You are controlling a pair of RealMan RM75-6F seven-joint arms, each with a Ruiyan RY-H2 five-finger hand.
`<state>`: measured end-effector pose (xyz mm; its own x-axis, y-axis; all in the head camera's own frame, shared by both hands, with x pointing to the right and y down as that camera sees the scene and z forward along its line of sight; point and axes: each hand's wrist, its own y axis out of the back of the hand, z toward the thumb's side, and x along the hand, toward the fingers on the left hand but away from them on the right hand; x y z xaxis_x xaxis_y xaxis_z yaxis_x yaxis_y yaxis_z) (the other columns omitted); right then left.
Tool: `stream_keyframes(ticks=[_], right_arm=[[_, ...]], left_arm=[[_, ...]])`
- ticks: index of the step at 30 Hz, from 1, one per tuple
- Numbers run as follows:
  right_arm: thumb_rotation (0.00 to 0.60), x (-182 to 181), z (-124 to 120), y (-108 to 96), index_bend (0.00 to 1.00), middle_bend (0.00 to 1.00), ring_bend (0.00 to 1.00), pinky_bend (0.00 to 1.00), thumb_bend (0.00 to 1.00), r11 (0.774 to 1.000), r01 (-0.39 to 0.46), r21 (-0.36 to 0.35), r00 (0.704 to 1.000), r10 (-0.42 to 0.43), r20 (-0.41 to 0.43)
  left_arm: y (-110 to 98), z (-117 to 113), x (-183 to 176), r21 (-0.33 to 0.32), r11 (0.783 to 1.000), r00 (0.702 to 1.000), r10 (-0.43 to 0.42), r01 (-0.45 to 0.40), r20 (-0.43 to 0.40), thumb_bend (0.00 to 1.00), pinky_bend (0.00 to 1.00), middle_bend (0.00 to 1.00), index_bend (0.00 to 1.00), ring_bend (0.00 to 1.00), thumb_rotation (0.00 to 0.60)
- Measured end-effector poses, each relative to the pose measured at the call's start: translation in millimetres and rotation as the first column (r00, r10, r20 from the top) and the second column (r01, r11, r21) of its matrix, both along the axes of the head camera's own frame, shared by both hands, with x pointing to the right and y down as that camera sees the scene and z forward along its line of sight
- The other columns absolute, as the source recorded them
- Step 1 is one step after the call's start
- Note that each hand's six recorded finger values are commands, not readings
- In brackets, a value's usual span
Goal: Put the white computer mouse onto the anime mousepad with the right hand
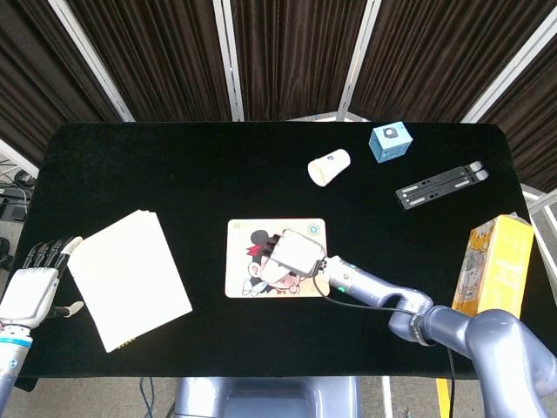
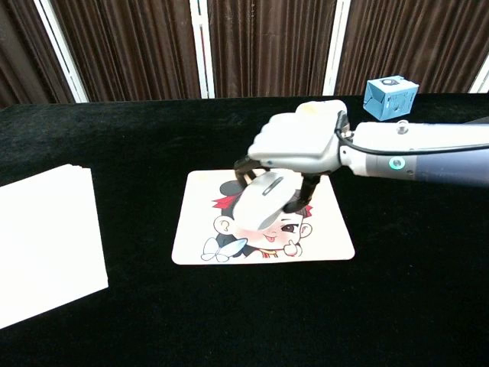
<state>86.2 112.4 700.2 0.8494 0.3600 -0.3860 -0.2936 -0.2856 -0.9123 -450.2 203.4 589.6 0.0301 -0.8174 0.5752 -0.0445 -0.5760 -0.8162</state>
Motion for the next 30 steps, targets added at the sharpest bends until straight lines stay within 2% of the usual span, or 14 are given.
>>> stream_keyframes(ticks=[7, 12, 21, 30], right_arm=[[0.600, -13, 7, 11, 0.65, 0.60, 0.43, 0.62, 0.24, 0.995, 0.097, -0.007, 0.994, -0.096, 0.043], [0.600, -15, 13, 11, 0.65, 0.60, 0.43, 0.62, 0.24, 0.993, 0.117, 0.005, 0.992, -0.117, 0.043], [0.600, -11, 24, -5, 0.65, 0.61, 0.43, 0.62, 0.24, 0.990, 0.134, 0.052, 0.991, -0.134, -0.003], [0.600, -12, 29, -16, 0.65, 0.61, 0.43, 0.61, 0.24, 0.968, 0.225, 0.111, 0.973, -0.218, -0.068]], left_arm=[[0, 0, 0, -0.002, 1.000, 1.000, -0.004, 0.004, 0.002, 0.11, 0.00, 0.00, 0.00, 0.00, 0.600], [0, 0, -1, -0.007, 1.000, 1.000, -0.005, 0.005, 0.004, 0.11, 0.00, 0.00, 0.00, 0.00, 0.600], [0, 1, -2, -0.016, 1.000, 1.000, -0.012, 0.013, 0.007, 0.11, 0.00, 0.00, 0.00, 0.00, 0.600], [-1, 2, -1, -0.013, 1.000, 1.000, -0.012, 0.012, 0.017, 0.11, 0.00, 0.00, 0.00, 0.00, 0.600]])
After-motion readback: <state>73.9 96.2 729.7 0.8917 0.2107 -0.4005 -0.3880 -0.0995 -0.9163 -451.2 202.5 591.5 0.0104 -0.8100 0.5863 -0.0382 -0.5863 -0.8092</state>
